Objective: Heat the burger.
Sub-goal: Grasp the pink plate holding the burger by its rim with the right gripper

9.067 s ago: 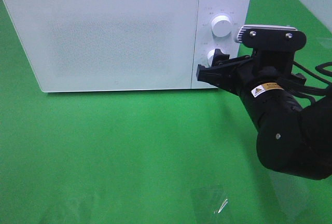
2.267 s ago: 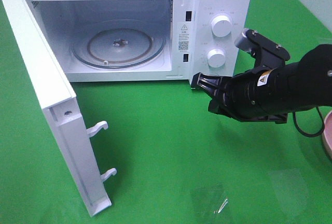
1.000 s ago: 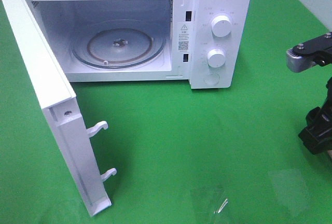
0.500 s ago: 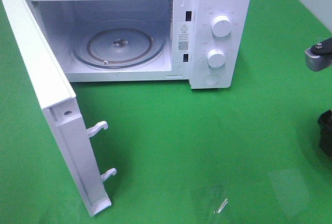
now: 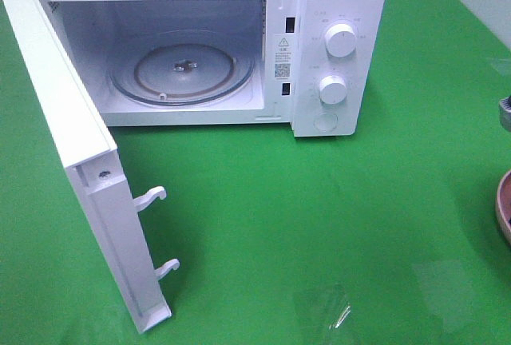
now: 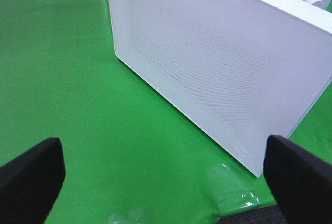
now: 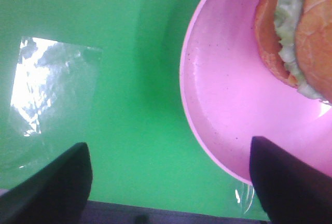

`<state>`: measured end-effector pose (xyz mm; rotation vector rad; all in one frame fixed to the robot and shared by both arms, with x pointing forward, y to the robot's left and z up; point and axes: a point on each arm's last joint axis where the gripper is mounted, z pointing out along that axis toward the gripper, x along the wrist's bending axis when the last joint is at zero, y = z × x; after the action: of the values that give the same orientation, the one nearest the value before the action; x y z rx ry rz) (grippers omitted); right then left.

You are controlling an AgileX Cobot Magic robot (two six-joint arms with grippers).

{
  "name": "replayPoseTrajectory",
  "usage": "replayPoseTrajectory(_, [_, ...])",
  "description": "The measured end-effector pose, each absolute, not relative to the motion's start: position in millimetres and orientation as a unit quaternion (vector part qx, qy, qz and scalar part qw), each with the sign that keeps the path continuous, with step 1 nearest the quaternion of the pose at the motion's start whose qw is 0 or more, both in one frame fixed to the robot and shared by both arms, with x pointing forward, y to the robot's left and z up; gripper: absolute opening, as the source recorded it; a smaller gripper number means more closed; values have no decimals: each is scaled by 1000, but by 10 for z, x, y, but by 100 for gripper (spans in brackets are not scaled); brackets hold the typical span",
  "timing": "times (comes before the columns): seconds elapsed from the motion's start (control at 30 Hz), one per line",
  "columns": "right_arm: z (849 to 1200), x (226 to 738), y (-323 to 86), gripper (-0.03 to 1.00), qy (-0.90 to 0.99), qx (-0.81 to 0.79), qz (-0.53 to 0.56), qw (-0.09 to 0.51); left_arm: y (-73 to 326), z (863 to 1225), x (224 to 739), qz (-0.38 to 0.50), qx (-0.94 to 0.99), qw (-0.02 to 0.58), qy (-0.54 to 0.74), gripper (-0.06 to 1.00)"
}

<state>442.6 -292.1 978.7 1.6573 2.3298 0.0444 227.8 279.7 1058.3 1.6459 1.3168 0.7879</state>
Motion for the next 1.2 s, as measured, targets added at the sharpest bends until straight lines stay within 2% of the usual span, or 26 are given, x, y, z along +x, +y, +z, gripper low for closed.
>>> replayPoseTrajectory(0.77, [8998,4768,-2940,77,812,575,-29,97,2797,10583,2278,316,660,431,528,98])
replayPoseTrajectory(1.2, [8850,4853,-3053,76,797,595,-13,103,2797,10583,2278,316,660,431,528,98])
